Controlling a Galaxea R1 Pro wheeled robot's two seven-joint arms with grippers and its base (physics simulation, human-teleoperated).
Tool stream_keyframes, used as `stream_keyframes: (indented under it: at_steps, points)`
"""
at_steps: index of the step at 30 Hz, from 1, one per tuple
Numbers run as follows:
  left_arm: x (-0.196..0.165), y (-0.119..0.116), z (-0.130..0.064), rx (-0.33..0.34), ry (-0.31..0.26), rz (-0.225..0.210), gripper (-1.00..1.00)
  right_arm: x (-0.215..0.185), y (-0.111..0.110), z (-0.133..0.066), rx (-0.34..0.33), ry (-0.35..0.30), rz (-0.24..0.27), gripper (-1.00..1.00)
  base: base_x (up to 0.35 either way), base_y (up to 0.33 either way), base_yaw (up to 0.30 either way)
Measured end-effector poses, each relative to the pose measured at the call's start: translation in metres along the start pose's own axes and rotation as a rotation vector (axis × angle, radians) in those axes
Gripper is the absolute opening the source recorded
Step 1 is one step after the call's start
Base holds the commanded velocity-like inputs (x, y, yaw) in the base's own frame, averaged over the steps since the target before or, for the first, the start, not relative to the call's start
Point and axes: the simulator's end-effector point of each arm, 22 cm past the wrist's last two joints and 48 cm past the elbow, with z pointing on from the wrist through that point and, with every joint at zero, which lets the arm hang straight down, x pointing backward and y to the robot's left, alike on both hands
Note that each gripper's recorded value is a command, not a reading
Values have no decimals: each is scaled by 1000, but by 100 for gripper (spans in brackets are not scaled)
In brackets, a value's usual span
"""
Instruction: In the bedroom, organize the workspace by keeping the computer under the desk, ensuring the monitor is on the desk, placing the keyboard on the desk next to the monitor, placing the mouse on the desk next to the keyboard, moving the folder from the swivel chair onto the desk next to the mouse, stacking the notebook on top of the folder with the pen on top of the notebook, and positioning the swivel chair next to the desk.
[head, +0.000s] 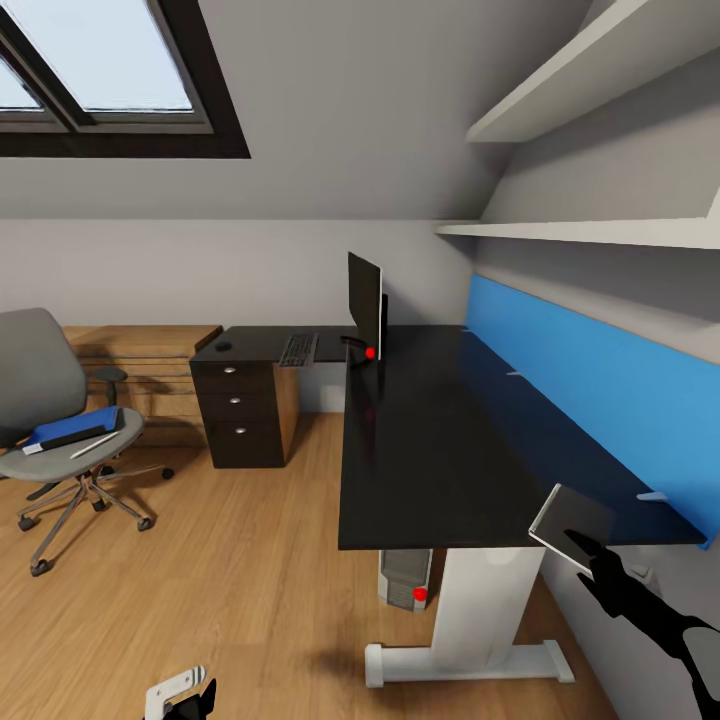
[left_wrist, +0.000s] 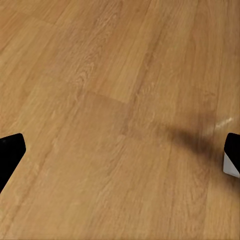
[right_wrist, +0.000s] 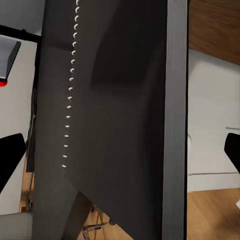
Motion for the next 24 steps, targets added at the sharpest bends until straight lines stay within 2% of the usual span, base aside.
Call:
stream_keyframes:
  at_steps: [24]
  points:
    - [0,0,0,0,0,0,100,0,0,0,-1,-1,0,100,-13,0,0]
